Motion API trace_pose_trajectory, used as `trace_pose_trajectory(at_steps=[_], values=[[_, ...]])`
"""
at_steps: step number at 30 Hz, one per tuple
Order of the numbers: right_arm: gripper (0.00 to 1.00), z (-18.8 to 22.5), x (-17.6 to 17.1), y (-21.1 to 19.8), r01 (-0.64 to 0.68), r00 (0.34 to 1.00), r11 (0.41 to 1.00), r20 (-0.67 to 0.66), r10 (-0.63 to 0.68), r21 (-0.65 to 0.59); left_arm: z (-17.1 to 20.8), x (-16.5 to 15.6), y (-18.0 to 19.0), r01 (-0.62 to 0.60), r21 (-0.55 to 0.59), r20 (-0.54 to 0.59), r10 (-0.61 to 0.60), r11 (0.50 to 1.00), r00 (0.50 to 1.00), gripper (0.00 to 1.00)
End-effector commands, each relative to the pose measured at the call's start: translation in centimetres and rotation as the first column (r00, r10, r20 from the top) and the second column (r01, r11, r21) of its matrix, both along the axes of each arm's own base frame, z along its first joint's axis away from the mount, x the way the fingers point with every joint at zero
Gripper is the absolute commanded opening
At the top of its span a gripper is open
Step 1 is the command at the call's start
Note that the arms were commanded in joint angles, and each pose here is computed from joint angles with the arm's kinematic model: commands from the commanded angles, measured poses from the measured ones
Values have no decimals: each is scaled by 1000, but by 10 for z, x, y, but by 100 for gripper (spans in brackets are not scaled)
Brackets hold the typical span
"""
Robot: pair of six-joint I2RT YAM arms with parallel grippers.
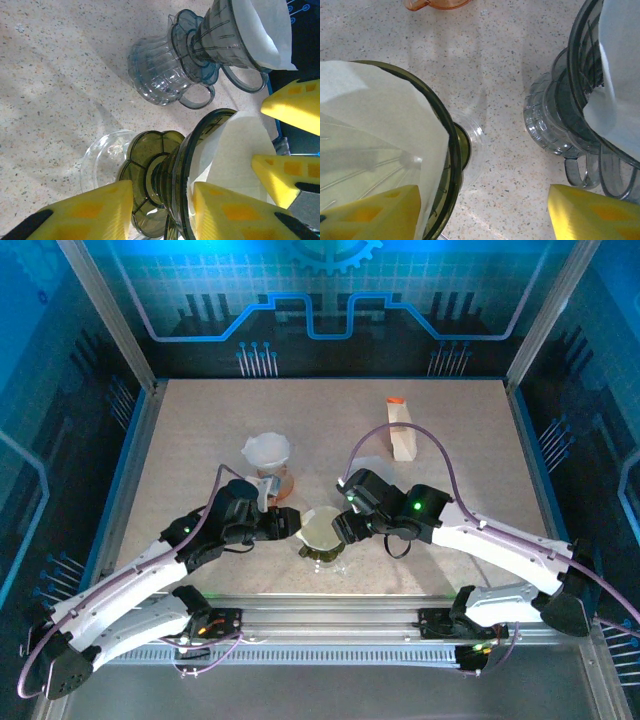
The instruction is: Place the coffee filter in the dripper
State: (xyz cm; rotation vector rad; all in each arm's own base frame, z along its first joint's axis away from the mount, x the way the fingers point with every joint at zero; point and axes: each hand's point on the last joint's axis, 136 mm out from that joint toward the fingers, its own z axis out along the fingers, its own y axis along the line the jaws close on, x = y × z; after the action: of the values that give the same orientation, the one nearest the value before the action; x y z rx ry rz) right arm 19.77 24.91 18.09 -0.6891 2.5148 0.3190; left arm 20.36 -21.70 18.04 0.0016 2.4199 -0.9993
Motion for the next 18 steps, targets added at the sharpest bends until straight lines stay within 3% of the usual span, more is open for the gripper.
trace_pose_trajectory(at_steps=[1, 18], values=[[70, 20, -2, 9, -26, 1000, 997, 20, 24, 67, -11, -3, 4, -11, 10, -36, 12, 1000, 999, 38], [71, -1, -23, 20, -79, 997, 997, -21, 79, 6, -15, -4, 6, -16, 10, -40, 16, 1000, 999, 36]])
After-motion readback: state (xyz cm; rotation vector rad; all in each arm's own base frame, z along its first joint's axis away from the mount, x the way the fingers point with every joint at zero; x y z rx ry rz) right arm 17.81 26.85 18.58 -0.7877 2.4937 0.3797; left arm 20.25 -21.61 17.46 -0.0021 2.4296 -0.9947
